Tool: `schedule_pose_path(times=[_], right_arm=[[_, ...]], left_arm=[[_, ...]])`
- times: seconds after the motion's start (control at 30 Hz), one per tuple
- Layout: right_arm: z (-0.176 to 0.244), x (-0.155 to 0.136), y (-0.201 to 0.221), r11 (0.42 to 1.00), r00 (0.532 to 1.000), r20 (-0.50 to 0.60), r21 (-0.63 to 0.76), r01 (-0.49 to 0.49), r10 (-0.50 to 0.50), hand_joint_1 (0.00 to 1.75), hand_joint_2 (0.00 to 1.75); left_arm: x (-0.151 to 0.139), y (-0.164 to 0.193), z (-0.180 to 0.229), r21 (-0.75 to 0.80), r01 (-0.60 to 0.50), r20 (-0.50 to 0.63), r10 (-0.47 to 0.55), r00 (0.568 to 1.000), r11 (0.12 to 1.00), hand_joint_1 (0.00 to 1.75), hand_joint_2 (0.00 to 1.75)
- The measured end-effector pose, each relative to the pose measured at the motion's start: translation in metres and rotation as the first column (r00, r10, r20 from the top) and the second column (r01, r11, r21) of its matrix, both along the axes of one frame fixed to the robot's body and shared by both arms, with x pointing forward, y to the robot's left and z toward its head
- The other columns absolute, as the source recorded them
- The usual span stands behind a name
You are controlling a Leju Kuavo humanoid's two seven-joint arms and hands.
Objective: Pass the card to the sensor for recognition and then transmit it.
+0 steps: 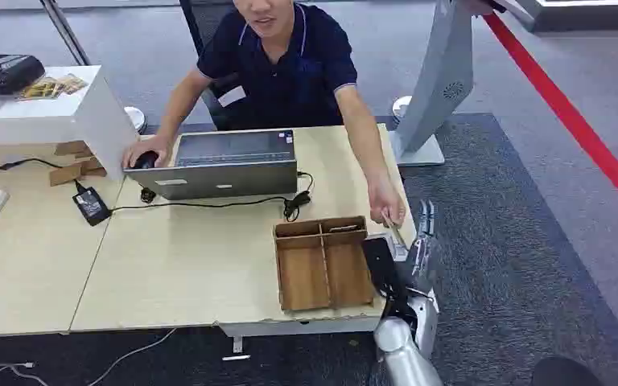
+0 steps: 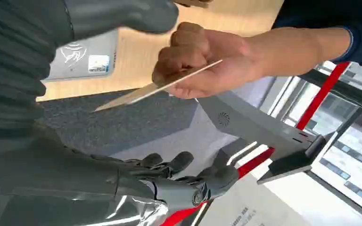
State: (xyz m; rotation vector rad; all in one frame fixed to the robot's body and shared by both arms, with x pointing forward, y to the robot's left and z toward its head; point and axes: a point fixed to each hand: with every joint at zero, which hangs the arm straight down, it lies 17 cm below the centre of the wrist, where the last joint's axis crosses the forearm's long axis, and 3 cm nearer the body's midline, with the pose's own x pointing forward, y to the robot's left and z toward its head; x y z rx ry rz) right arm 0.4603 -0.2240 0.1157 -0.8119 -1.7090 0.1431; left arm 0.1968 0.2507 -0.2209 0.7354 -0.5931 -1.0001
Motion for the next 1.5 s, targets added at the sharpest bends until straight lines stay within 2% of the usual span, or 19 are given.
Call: schedule_pose_path(times=[1.2, 1.5], right_arm=[[0.001, 0.001, 0.0, 1.0, 1.0, 0.004, 0.015, 0.003, -0.003, 1.75, 1.75], [-0.014, -0.003, -0.011, 1.0, 0.999, -0.041, -0.005, 0.028, -0.028, 1.75, 1.75]], left_arm=[[0.0, 0.0, 0.0, -0.002, -0.005, -0.001, 0.005, 1.0, 1.0, 0.0, 0.0], [-0.001, 0.002, 0.0, 0.006, -0.006, -0.003, 0.006, 1.0, 1.0, 0.0, 0.0]])
